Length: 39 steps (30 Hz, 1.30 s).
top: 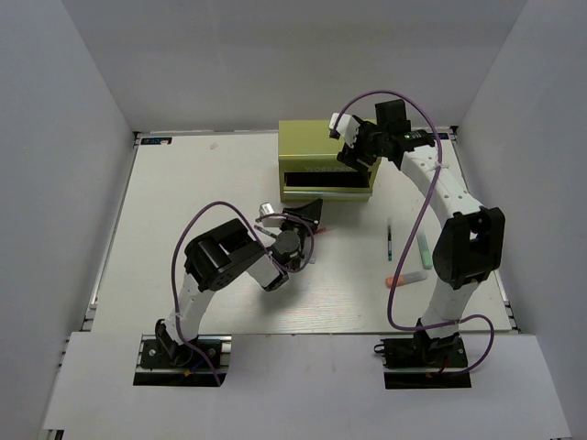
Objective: Sort the stationery into containers
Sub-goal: Open the drawer in the storage box.
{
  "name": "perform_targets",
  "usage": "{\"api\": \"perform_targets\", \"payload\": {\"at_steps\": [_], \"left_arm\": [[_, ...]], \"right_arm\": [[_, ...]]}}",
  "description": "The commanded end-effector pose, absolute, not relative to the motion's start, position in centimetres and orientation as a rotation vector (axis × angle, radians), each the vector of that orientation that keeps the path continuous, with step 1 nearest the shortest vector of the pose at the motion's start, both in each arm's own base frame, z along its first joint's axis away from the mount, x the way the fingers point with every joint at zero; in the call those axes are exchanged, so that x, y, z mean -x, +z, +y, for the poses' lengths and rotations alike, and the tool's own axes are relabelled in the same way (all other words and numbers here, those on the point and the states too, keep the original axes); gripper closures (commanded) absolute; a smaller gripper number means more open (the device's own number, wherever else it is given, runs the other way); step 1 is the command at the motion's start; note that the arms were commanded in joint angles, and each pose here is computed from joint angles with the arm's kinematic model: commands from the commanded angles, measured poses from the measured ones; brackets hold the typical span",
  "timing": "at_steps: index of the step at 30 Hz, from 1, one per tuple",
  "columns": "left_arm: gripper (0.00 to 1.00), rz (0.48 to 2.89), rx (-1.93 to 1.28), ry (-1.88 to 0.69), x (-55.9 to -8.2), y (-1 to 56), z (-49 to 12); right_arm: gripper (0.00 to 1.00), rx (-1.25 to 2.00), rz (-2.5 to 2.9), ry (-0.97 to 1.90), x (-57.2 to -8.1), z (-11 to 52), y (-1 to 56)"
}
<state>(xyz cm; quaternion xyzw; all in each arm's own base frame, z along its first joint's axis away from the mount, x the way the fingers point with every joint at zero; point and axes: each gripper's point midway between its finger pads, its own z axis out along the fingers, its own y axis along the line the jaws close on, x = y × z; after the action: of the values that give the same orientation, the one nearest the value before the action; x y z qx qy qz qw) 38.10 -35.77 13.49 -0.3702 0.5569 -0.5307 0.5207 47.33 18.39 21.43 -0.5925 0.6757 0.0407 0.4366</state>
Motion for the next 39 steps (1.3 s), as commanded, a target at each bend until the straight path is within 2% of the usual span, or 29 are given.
{"api": "perform_targets", "payload": {"at_steps": [1,3,4,6,13,18,19,21,24,27,30,33,34,35,36,37,39], "left_arm": [[0.63,1.166,0.898,-1.367,-37.5,18.2,-34.0],[0.49,1.191,0.879,-1.366,-37.6,18.3,-33.9],[0.37,1.202,0.878,-1.357,-37.5,18.2,-33.8],[0.30,1.221,0.862,-1.364,-37.2,18.8,-33.9],[0.29,1.299,0.723,-1.440,-33.5,20.0,-33.6],[0.27,1.507,0.570,-1.483,-29.2,19.3,-34.0],[0.27,1.627,0.554,-1.421,-28.4,16.9,-33.7],[0.27,1.664,0.493,-1.400,-27.2,18.2,-32.9],[0.26,1.873,0.422,-1.190,-26.4,15.1,-31.1],[0.18,1.970,0.379,-0.996,-26.1,16.4,-29.0],[0.16,2.055,0.382,-0.856,-25.2,16.9,-26.7],[0.16,2.103,0.403,-0.794,-24.4,17.1,-24.8],[0.19,2.112,0.402,-0.785,-24.1,17.3,-24.6],[0.21,2.152,0.421,-0.738,-23.6,16.4,-23.7],[0.28,2.163,0.449,-0.739,-23.3,16.2,-23.5],[0.31,2.164,0.449,-0.737,-23.1,16.4,-23.1],[0.40,2.204,0.468,-0.738,-22.3,15.9,-22.8]], "right_arm": [[0.24,1.478,1.897,0.146,-45.4,16.4,16.3],[0.16,1.471,1.892,0.159,-45.3,16.4,16.6],[0.12,1.467,1.883,0.162,-45.1,16.5,17.1],[0.10,1.469,1.880,0.179,-44.5,16.5,17.3],[0.10,1.469,1.823,0.187,-41.4,15.8,20.0],[0.10,1.532,1.808,0.226,-37.2,15.1,18.9],[0.10,1.531,1.802,0.230,-36.2,14.7,18.9],[0.10,1.569,1.719,0.261,-34.1,14.8,19.8],[0.10,1.656,1.619,0.397,-29.4,15.4,17.9],[0.10,1.731,1.445,0.458,-26.0,16.2,17.7],[0.17,1.800,1.423,0.501,-23.8,15.9,15.5],[0.35,1.862,1.520,0.536,-22.6,14.8,13.5],[0.43,1.878,1.536,0.547,-22.6,14.5,13.3],[0.67,1.910,1.536,0.555,-22.3,14.4,13.0],[0.78,1.928,1.589,0.606,-21.4,14.0,12.2],[0.83,1.943,1.637,0.611,-21.2,13.5,11.7],[0.74,1.925,1.699,0.596,-21.4,12.8,11.6]]}}
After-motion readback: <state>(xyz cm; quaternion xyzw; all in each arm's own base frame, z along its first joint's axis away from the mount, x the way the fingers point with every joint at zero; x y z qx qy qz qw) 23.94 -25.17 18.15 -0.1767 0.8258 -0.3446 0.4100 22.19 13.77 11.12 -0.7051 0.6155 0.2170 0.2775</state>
